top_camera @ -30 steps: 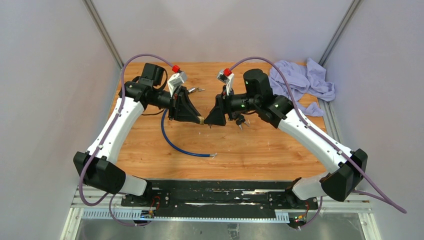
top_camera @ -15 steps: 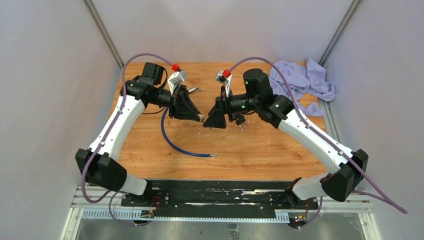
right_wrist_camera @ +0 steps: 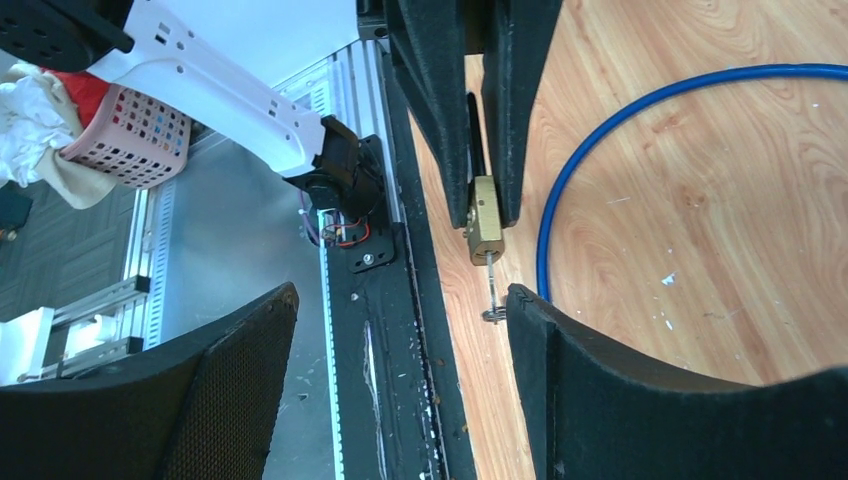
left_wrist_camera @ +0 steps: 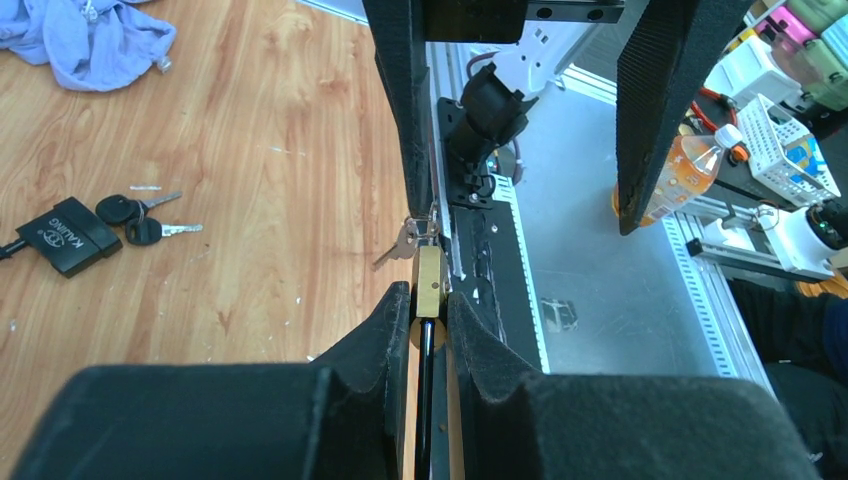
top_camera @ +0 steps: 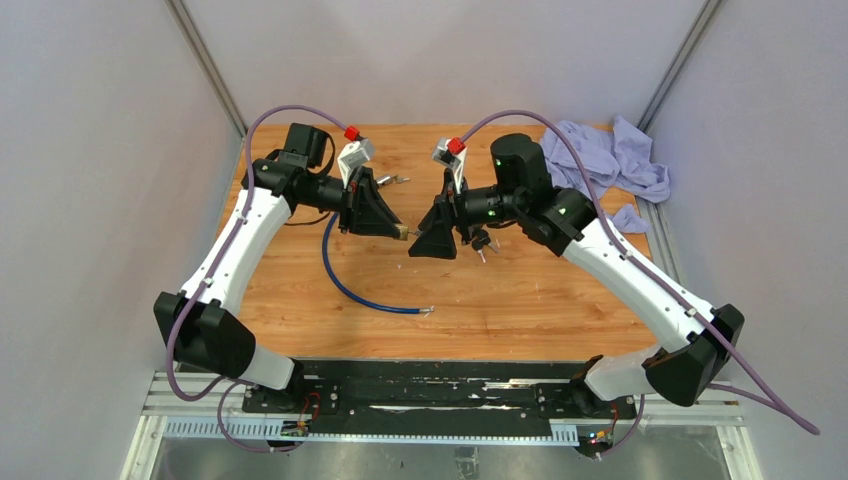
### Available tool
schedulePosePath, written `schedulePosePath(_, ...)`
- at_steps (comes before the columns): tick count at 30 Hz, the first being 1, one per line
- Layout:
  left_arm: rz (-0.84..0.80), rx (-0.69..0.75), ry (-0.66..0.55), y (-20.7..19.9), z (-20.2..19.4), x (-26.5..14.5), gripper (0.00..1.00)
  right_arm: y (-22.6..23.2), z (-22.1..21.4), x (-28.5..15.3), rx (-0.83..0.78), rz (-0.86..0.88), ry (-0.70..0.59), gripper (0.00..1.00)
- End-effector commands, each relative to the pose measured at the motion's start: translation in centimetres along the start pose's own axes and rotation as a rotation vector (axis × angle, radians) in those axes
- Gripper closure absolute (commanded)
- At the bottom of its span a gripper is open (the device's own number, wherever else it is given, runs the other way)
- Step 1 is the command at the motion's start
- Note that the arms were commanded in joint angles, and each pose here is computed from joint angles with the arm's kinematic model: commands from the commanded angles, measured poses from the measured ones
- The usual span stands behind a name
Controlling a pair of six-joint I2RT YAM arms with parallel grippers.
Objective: Unlock with the key
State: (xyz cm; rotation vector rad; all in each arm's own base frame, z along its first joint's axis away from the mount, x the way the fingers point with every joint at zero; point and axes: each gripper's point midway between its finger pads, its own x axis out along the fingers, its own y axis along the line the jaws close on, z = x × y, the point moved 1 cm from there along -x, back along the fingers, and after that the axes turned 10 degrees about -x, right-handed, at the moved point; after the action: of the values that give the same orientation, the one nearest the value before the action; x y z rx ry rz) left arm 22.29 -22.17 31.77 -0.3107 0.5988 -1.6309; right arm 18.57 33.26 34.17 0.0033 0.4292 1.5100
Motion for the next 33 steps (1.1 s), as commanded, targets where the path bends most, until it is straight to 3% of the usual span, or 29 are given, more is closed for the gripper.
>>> schedulePosePath(1, -0.037, 0.035, -0.028, -1.3, 1.1, -0.2, 1.0, -0.7, 1.6, -1.4, -0.038, -0.087, -0.032, 0.24)
schedulePosePath(10, -0.077, 0.04, -0.045, -3.0, 1.4, -0.3, 1.0, -0.7, 1.3, -2.0, -0.026, -0.058, -0.039, 0.25)
schedulePosePath(18, -0.09, 0.023, -0.048, -3.2, 1.3, -0.3, 1.0, 0.2, 1.8, -1.5, -0.03, 0.018, -0.069, 0.69)
schedulePosePath(23, -0.09, 0.021, -0.048, -3.3, 1.3, -0.3, 1.0, 0.5, 1.8, -1.5, -0.028, 0.04, -0.079, 0.9)
schedulePosePath(33, -0.094, 0.023, -0.05, -3.5, 1.4, -0.3, 1.0, 0.4, 1.4, -1.4, -0.017, 0.032, -0.072, 0.83)
